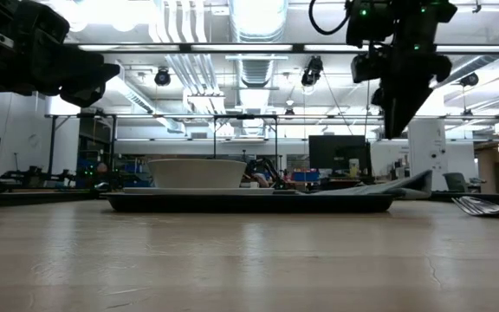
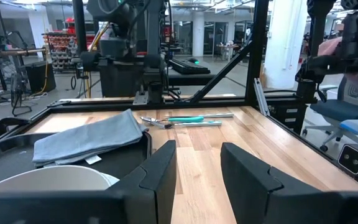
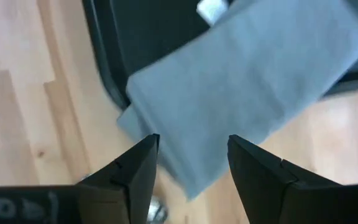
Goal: Set up tray
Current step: Put the gray napkin on the right side of the white plate
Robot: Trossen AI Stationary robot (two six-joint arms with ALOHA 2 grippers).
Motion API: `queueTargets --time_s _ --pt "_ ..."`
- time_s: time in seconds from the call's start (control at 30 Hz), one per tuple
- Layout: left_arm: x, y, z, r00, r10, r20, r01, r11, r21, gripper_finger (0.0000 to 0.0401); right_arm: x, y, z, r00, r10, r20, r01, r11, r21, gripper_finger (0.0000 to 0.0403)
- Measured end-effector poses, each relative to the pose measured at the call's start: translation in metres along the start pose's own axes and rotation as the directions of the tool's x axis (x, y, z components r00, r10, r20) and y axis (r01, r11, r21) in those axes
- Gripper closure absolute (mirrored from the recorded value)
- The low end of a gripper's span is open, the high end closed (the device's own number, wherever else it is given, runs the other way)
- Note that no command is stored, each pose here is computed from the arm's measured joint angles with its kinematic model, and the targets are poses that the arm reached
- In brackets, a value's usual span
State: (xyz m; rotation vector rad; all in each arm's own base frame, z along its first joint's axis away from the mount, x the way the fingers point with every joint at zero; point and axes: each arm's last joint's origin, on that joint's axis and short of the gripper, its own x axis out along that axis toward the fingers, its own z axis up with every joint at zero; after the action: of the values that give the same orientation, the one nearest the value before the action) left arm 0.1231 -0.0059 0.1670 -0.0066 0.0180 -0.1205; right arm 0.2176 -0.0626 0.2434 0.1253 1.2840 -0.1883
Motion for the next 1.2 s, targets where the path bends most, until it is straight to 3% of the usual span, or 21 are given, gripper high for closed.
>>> queueTargets --time_s 0.43,0.73,1.2 --pt "0.000 0.000 0.000 1.000 0.000 0.000 0.000 1.000 0.000 0.0293 0.060 -0.018 0.033 0.999 -0.008 -0.052 -0.004 0.977 -0.213 0.0226" --pt "0.000 0.000 0.000 1.000 -0.001 0.000 0.001 1.000 0.000 0.0293 0.083 -0.045 0.044 0.994 0.070 -0.090 -0.087 0.976 -0.200 0.0237" --pt "0.000 0.000 0.000 1.000 0.000 0.000 0.000 1.000 0.000 0.0293 0.114 -0.050 0.056 0.989 0.082 -0.124 -0.110 0.964 -0.241 0.0249"
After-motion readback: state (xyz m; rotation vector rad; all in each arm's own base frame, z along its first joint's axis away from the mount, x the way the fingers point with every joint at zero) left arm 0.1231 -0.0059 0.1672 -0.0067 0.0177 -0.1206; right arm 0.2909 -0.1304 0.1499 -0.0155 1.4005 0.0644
